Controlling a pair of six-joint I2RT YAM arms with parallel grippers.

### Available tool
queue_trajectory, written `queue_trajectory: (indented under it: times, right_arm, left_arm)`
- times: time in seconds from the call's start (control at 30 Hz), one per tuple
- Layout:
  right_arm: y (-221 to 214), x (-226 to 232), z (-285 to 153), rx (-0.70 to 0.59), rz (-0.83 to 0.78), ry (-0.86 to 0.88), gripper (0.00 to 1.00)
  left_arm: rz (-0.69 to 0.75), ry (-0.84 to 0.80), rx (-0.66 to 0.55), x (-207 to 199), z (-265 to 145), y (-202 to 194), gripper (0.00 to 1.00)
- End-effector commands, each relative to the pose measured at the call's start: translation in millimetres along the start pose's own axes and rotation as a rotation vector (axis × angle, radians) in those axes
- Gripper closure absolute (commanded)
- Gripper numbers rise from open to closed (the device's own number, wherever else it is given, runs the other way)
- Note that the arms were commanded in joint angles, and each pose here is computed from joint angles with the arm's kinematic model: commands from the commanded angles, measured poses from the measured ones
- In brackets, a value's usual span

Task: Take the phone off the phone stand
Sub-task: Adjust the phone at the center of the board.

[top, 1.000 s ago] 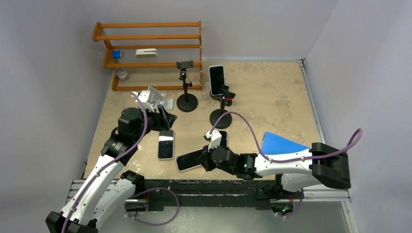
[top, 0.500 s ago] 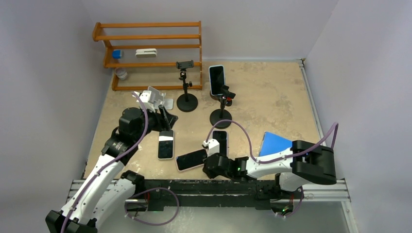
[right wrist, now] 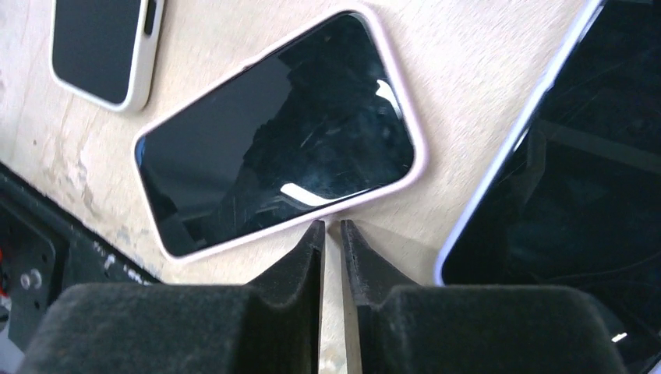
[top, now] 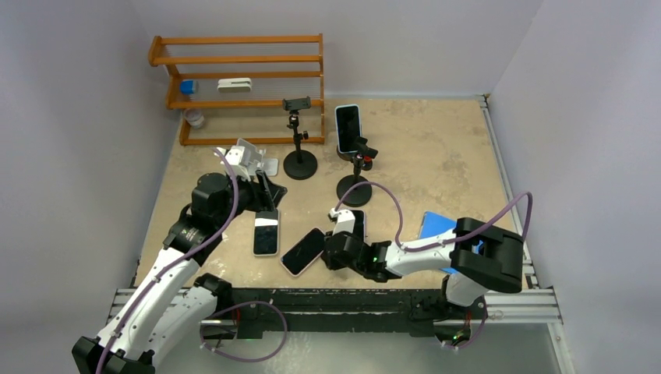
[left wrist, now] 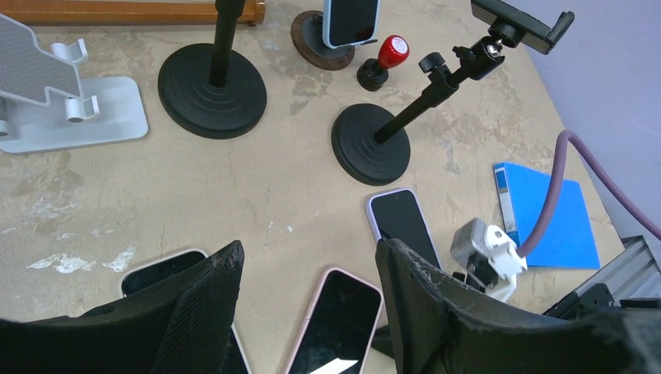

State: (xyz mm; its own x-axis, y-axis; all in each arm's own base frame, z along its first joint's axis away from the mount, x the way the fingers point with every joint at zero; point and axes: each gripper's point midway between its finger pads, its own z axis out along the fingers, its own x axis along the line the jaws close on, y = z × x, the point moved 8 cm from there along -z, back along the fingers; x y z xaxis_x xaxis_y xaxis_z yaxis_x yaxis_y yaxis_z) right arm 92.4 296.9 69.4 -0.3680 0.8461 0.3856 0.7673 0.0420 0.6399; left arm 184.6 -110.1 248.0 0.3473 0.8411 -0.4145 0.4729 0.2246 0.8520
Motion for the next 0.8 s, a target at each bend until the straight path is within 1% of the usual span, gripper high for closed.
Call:
queue_trajectory:
  times: [0.0,0.17,0.47,0.57,0.77]
  right_arm:
    - [13,-9,10,-0.012,0.029,-0.028,0.84]
    - [33,-12,20,-0.029,0.076,0.002,0.82]
    - [64,-7,33,-0.069,0.111,0.039,0.74]
    - [69,-3,38,-0.065,0.110,0.063,0.72]
    - [79,10,46,-0.064,0.094,0.101,0.70]
  left_arm:
    - [0.030,-0.030,-0.050,-5,0,9,0.38]
    - [0.030,-0.035,-0.048,-5,0,8,0.38]
    - [0.034,-0.043,-0.045,-7,-1,8,0.38]
    - [0.033,-0.047,-0.043,-7,0,7,0.38]
    - [0.034,-0.055,-0.042,-8,0,7,0.38]
